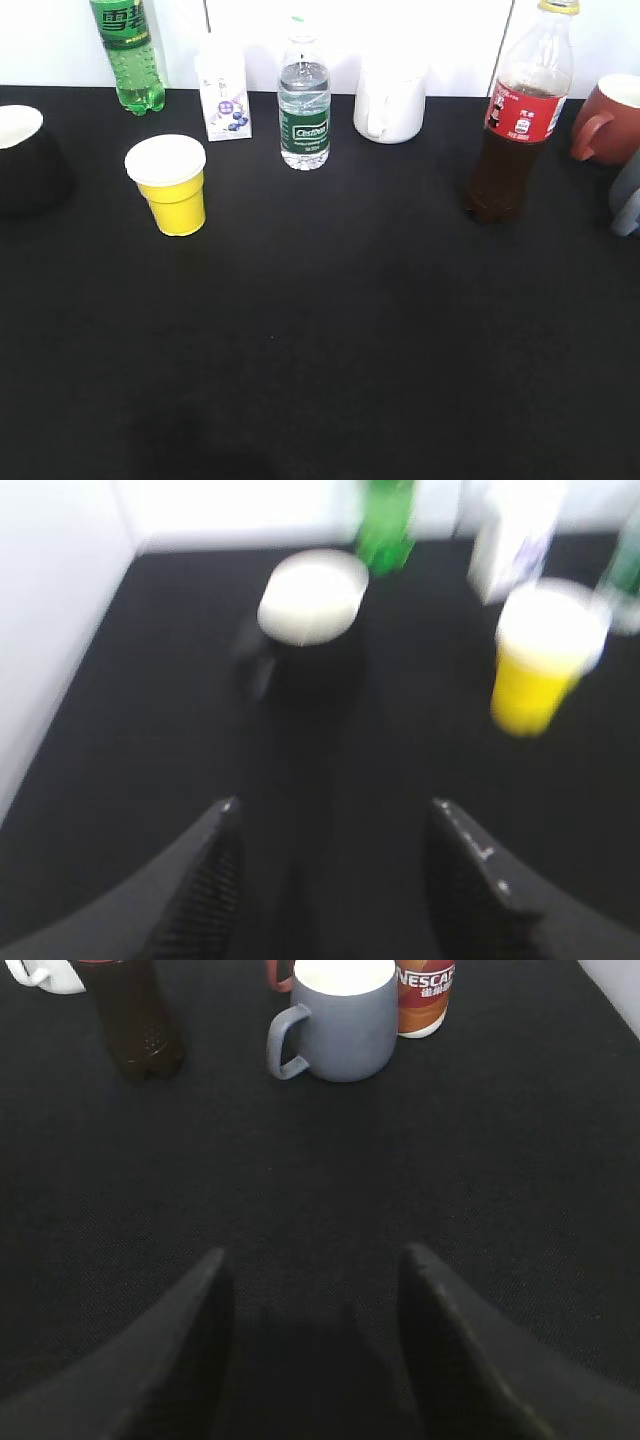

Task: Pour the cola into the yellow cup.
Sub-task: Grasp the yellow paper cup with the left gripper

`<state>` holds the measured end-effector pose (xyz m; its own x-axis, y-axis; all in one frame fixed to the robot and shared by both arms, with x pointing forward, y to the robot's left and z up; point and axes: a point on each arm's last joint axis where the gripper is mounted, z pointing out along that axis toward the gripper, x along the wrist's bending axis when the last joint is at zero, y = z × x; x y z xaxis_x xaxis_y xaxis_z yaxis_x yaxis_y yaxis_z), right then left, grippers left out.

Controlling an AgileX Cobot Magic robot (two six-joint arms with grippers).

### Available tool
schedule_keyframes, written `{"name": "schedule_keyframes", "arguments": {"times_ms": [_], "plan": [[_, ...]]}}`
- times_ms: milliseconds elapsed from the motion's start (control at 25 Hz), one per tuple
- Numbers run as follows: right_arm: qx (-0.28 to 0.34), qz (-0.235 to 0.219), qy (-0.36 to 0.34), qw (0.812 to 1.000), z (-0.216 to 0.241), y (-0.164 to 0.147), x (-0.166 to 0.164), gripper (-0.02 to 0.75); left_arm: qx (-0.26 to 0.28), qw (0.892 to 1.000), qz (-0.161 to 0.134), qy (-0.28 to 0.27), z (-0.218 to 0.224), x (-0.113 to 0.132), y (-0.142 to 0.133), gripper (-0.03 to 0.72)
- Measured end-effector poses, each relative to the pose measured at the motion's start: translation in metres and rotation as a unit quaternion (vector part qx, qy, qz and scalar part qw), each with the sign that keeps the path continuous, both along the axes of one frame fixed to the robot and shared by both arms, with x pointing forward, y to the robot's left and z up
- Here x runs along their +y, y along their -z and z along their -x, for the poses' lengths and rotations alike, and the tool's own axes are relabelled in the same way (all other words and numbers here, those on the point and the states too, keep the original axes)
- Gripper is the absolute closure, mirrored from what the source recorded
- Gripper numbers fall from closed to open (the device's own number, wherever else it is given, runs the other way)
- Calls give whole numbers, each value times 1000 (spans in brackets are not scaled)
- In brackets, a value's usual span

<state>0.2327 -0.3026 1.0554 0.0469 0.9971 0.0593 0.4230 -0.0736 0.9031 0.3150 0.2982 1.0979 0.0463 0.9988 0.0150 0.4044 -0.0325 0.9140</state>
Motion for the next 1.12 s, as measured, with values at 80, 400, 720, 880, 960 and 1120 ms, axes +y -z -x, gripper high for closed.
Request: {"name": "schedule_keyframes", "arguments": {"times_ms": [80, 400, 720, 880, 960, 1120], "plan": [[0, 0, 0, 1000, 0, 0, 0, 331, -21, 1000, 14, 11, -45, -4, -1, 251], [0, 0, 0, 1000, 0, 0, 0, 331, -112, 987, 63, 100, -109, -59, 76, 251], [0, 0, 0, 1000, 0, 0, 0, 331, -82, 985, 17, 148, -124, -84, 162, 251], [0, 0, 0, 1000, 0, 0, 0, 331, -80, 984, 39, 158, -135, -93, 190, 87], [0, 0, 0, 1000, 0, 0, 0, 331, -71, 984, 53, 153, -148, -100, 192, 24], [0, 0, 0, 1000, 0, 0, 0, 331, -41, 986, 50, 154, -184, -118, 209, 18]]}}
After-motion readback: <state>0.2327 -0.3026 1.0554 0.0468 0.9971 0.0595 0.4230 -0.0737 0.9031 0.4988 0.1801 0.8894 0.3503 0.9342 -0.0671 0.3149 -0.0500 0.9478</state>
